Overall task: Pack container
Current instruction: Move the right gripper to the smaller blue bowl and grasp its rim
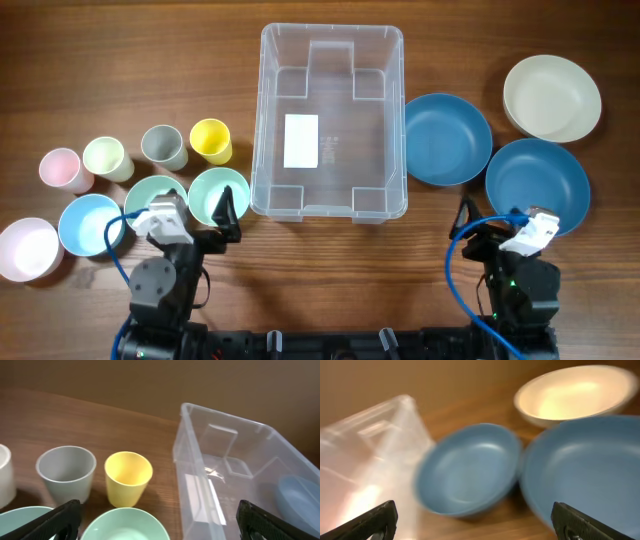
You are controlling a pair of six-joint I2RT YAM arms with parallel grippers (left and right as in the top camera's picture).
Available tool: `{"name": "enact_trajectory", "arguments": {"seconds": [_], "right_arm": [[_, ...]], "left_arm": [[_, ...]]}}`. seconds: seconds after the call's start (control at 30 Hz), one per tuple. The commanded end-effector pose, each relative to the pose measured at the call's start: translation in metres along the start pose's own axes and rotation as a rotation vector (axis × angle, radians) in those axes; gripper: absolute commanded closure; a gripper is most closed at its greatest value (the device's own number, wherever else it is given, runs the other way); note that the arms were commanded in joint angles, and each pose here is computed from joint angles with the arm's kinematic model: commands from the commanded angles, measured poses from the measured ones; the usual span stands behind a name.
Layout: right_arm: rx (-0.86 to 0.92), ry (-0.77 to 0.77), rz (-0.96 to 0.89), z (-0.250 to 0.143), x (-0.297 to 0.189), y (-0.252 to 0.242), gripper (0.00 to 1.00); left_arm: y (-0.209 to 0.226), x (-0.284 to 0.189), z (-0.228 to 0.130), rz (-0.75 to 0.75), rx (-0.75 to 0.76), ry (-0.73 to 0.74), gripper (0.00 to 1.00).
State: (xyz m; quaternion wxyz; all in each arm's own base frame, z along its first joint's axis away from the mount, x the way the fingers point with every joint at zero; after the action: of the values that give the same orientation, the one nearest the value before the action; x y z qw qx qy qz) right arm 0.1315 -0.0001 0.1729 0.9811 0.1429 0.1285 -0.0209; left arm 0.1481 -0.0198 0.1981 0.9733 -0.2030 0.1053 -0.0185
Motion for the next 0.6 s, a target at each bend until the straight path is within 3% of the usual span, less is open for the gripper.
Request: {"name": "enact_trajectory", "arguments": {"seconds": [0.0,0.17,0.4,0.57], "right_arm": [[0.084,-0.037,0.247,0.018,-0.006,0.022,0.01],[0.084,0.014,0.189,0.068,-0.008,0.034,0.01],[0.056,0.272,-0.105,0.129,0.047,0.03,0.0],[0.107,0.437,-0.275,0.161,0.091,-0.015,0.0]], "left_arm": [[-0.001,0.001,0.026,0.114,-0.018,-0.059,0.0],[-0.009,0.011,0.057,0.215,-0.006,-0.068,0.0],[-0.007,0.031,0.046,0.263,0.017,0.036,0.0],[-0.005,0.034,0.043,0.274,0.022,0.06,0.0]]}}
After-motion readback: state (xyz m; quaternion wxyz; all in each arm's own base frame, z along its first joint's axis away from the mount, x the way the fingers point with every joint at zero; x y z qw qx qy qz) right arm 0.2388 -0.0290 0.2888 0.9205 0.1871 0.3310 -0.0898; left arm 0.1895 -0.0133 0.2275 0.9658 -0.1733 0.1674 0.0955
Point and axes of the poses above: each gripper's point midway between its finger pads, its own x axis out along the fingers, its own y axis along the line the jaws close on, z = x × y, the point moved 10 cm from there along -x, back along the fingers, and after that the axes turned 8 degrees about -x, right-handed, at the moved point
